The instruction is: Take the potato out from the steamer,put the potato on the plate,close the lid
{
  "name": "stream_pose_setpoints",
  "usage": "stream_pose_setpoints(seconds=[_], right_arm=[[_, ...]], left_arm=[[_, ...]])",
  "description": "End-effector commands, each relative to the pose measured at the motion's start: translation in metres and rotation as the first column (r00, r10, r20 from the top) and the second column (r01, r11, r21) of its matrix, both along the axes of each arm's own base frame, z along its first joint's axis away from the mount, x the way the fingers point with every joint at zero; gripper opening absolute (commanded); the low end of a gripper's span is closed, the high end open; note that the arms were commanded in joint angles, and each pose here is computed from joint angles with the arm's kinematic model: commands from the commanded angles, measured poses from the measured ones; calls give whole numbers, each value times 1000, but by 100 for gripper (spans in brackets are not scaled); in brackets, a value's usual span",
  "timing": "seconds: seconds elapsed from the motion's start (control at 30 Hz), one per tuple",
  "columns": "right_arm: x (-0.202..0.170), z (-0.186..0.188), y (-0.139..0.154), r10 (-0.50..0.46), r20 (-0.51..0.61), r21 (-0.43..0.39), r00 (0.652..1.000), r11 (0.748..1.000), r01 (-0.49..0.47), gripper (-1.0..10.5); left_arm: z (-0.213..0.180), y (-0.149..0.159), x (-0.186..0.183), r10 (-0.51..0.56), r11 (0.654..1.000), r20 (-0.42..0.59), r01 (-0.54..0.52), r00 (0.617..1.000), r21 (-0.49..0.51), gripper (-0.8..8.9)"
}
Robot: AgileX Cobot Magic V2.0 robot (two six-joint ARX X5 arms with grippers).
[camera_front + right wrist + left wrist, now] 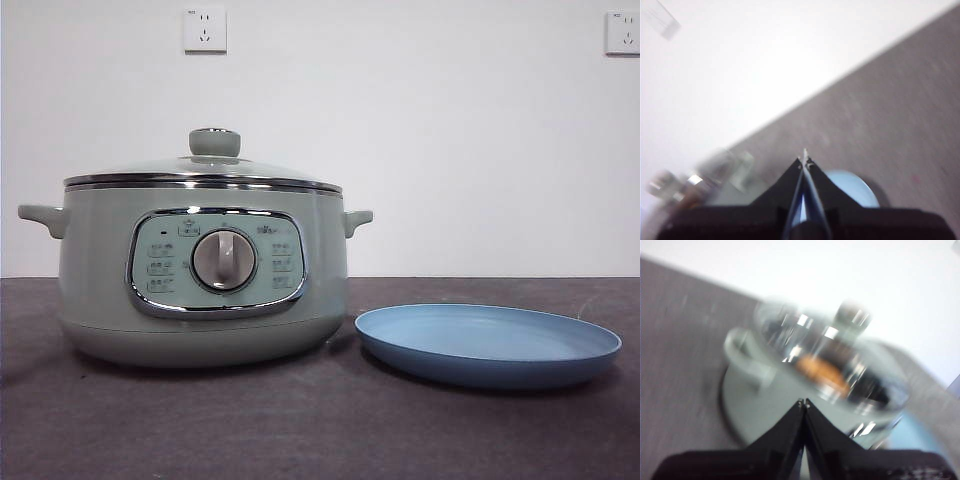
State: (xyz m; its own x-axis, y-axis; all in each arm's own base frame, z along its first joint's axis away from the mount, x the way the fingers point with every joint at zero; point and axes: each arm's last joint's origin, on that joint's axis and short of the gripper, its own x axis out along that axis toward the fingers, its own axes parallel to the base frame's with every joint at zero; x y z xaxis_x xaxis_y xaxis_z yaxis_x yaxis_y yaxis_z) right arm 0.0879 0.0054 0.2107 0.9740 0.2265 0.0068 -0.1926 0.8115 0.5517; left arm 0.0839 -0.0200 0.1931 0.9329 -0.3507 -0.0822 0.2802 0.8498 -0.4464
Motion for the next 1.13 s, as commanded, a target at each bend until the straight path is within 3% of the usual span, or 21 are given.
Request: stream_pose_setpoints(seconds=[0.03,0.2,0.4,0.63,0.77,0.9,1.0,1.13], right_arm=[[-3,33,0,14,50,-3,999,1000,-14,-11],[0,91,1,17,116,-91,993,996,-7,-11],[13,156,1,31,155,-187,987,982,-2,-11],[33,217,7,235,177,-291,956,940,-177,-11],[51,241,14,397,133,-358,908,874,-329,-11],[74,252,24,553,32,-417,833,765,-491,-11],[91,252,30,617,-94,-412,782,691,-594,-11],[108,245,39,649,-241,-387,721,617,-685,4]], left_arm=[[34,2,-9,8,1000,68,-6,998,-27,-6],[88,3,-15,3,1000,157,-7,988,26,-6],[148,1,-8,-23,990,150,2,988,140,-6],[207,-4,16,-83,948,100,48,991,313,-7],[234,-11,33,-123,941,73,93,990,326,-7],[251,-19,55,-248,910,2,233,969,342,-7],[254,-25,71,-333,882,-92,344,938,322,-7],[250,-31,90,-401,845,-189,442,896,300,0]])
